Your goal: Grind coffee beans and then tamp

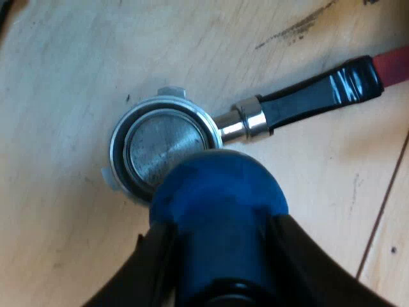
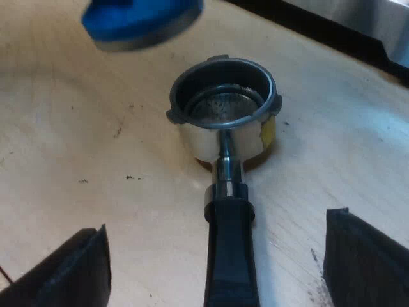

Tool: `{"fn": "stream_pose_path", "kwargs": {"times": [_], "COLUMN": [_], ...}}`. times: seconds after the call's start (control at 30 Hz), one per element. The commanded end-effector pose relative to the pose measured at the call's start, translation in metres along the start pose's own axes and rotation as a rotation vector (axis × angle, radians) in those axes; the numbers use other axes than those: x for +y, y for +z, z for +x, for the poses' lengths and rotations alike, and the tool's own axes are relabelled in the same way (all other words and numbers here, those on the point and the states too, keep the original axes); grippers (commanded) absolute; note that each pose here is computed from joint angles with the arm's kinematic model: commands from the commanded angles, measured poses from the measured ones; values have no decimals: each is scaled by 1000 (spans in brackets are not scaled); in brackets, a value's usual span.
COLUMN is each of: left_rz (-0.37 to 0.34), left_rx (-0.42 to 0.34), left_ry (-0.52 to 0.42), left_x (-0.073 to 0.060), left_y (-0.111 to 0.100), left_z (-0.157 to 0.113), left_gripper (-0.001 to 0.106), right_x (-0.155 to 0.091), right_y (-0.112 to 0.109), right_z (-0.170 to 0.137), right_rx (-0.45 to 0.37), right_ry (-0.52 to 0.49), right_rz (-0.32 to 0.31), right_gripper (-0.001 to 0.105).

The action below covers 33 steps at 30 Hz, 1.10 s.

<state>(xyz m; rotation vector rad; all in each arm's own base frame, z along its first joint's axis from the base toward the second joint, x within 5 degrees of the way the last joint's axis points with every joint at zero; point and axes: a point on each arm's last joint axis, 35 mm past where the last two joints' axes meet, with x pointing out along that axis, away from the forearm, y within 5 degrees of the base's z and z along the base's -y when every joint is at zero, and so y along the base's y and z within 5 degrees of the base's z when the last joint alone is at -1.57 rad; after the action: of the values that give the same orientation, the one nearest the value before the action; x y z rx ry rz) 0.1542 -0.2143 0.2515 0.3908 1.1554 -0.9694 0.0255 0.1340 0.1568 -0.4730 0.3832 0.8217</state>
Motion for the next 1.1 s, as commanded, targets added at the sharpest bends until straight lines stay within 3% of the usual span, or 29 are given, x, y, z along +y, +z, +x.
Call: {"fn": "stream_pose_path", "kwargs": {"times": [0.03,0.23,0.63,1.1], "left_rz": [19,19,9,13], "left_rx": [-37,-38,55,28], "left_ry": [5,5,50,34], "left_x": [-1,1,9,10], "left_y": [6,10,10,15], "left_z": [0,9,43,49], "left_gripper": [0,0,0,0], "right_x": [0,0,0,0], "right_y": [1,1,1,1], "right_z": [0,0,0,0], "right_rx": [-8,-8,-8,-8], "right_ry": [1,1,1,1], "right_rz": [1,1,1,1], "right_gripper": [70,70,70,70]}}
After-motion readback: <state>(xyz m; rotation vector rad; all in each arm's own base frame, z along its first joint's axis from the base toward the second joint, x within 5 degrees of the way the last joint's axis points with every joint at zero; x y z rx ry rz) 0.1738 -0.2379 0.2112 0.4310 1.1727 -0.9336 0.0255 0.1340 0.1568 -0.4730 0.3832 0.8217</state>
